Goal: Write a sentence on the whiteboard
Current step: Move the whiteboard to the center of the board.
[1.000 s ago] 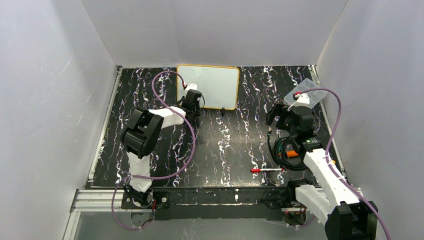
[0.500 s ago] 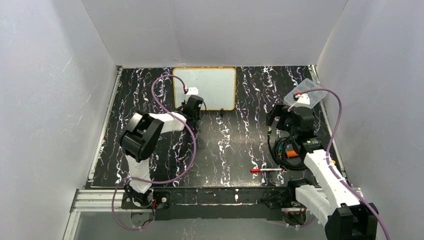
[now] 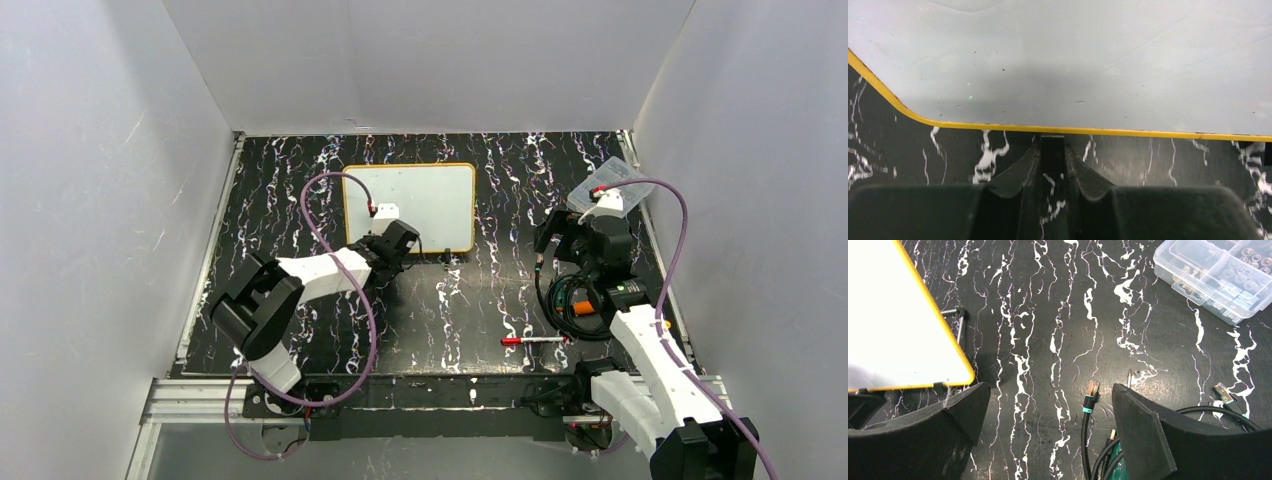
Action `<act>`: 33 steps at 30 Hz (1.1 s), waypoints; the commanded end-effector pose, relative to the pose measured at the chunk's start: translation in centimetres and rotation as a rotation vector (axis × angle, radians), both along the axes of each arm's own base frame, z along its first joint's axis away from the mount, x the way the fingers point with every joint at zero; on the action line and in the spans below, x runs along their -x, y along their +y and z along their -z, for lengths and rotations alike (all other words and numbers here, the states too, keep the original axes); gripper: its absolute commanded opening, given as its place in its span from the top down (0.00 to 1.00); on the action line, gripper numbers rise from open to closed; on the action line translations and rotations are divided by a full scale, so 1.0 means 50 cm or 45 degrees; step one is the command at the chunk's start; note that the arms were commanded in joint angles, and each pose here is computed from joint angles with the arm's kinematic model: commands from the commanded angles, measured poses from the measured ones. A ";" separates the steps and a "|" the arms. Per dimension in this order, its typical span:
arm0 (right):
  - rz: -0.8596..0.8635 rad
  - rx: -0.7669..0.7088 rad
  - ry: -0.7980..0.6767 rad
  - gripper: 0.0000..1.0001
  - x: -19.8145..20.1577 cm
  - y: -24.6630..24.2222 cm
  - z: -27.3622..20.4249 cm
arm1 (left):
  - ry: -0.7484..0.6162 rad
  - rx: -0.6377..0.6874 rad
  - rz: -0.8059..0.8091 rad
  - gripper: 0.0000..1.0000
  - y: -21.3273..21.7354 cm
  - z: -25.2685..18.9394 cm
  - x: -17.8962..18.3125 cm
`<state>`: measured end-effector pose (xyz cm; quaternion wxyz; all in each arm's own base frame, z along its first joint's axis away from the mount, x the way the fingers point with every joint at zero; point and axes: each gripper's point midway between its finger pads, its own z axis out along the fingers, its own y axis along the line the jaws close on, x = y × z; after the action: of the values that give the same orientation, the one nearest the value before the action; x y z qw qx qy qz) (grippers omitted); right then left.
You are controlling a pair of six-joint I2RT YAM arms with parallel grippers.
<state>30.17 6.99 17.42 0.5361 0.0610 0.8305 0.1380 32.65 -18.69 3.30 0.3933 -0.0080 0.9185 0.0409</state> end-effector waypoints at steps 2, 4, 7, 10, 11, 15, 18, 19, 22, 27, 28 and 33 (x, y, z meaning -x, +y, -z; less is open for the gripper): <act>-0.001 -0.021 -0.058 0.00 -0.005 0.004 -0.037 | 0.057 -0.031 -0.045 1.00 0.012 -0.025 0.080; -0.002 -0.033 -0.046 0.00 -0.003 0.006 -0.036 | 0.086 -0.006 -0.046 1.00 0.000 -0.025 0.098; 0.016 -0.051 -0.011 0.00 0.003 0.004 -0.029 | 0.138 0.017 -0.021 1.00 -0.022 -0.013 0.127; 0.055 -0.091 0.055 0.00 0.016 0.002 -0.020 | 0.159 -0.006 -0.006 1.00 -0.036 -0.011 0.143; 0.067 -0.111 0.087 0.00 0.023 0.003 -0.013 | 0.167 -0.010 -0.008 1.00 -0.038 -0.012 0.145; 0.093 -0.238 0.274 0.00 0.059 0.022 0.028 | 0.208 0.023 0.027 0.82 -0.060 -0.011 0.155; 0.087 -0.377 0.491 0.09 0.104 0.053 0.076 | 0.245 0.072 0.067 0.67 -0.076 -0.015 0.171; 0.082 -0.412 0.556 0.13 0.121 0.062 0.088 | 0.258 0.097 0.082 0.62 -0.082 -0.018 0.178; 0.122 -0.439 0.680 0.19 0.164 0.061 0.113 | 0.274 0.166 0.130 0.47 -0.092 -0.033 0.200; 0.222 -0.424 0.830 0.26 0.221 0.044 0.143 | 0.325 0.317 0.295 0.31 -0.115 -0.080 0.245; 0.246 -0.423 0.870 0.27 0.234 0.041 0.154 | 0.325 0.341 0.347 0.25 -0.121 -0.097 0.253; 0.385 -0.419 1.007 0.29 0.287 0.025 0.189 | 0.199 0.360 0.611 0.10 -0.119 -0.256 0.267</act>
<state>18.82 8.99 9.51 0.2298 0.2630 0.9175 0.1903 20.45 -24.62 9.93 0.2878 0.0774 0.9445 -0.1384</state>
